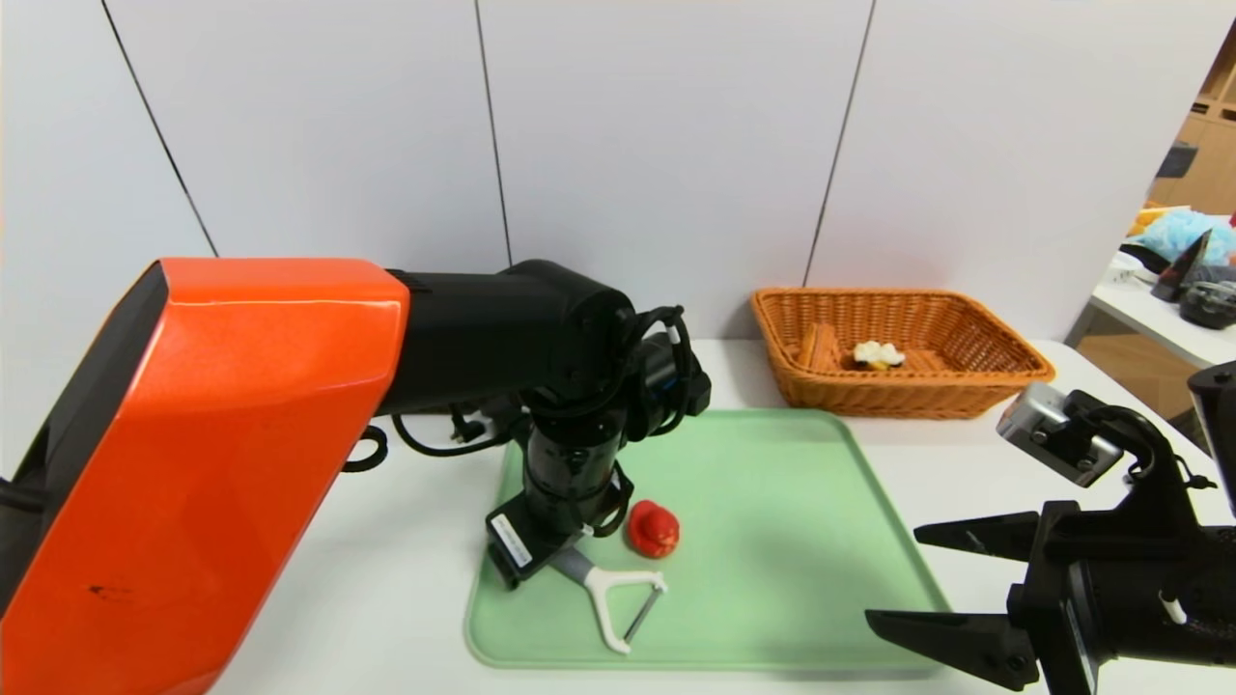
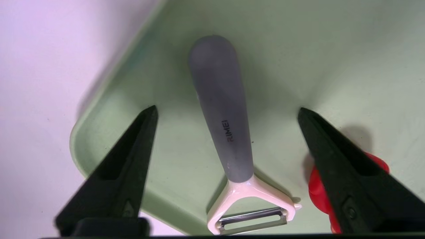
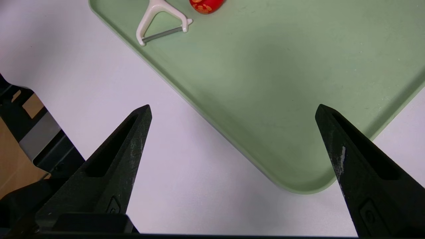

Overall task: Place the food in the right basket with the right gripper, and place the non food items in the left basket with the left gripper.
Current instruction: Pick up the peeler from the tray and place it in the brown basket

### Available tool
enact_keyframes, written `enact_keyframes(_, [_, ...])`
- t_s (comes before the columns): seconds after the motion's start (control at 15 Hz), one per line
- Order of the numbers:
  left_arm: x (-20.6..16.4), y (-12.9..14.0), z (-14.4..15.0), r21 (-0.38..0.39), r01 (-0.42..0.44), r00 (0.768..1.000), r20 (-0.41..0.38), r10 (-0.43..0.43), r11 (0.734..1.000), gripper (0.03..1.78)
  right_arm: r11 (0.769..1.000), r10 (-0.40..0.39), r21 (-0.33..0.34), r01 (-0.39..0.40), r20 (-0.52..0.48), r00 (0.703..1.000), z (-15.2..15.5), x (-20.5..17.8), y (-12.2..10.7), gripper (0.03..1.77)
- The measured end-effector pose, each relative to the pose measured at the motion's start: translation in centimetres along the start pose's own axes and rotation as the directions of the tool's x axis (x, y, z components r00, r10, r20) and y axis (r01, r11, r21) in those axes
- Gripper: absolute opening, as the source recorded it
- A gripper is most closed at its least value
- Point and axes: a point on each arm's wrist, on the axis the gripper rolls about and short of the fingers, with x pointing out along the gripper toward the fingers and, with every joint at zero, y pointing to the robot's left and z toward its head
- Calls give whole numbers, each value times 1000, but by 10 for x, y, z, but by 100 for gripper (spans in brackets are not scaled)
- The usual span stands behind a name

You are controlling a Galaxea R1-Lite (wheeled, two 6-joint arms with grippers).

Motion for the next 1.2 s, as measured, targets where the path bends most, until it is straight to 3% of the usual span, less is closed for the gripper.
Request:
enact_keyframes(0.33, [-1,0,-2,8,2,1000,0,-2,1000,77,1000,0,-1,0,2,1000,0,0,0,170])
enact_keyframes(0.4, [-1,0,-2,9,3,1000,0,-3,1000,44,1000,0,-1,0,2,1000,0,0,0,170])
enact_keyframes(0.47, [-1,0,-2,9,4,1000,0,-4,1000,28,1000,0,-1,0,2,1000,0,0,0,170])
enact_keyframes(0.87, [-8,2,0,9,13,1000,4,-13,1000,28,1000,0,-2,0,5,1000,1,-1,0,170])
enact_keyframes(1.2, [-25,9,8,7,46,997,61,-46,999,28,1000,0,-3,0,7,1000,-1,-2,1,170])
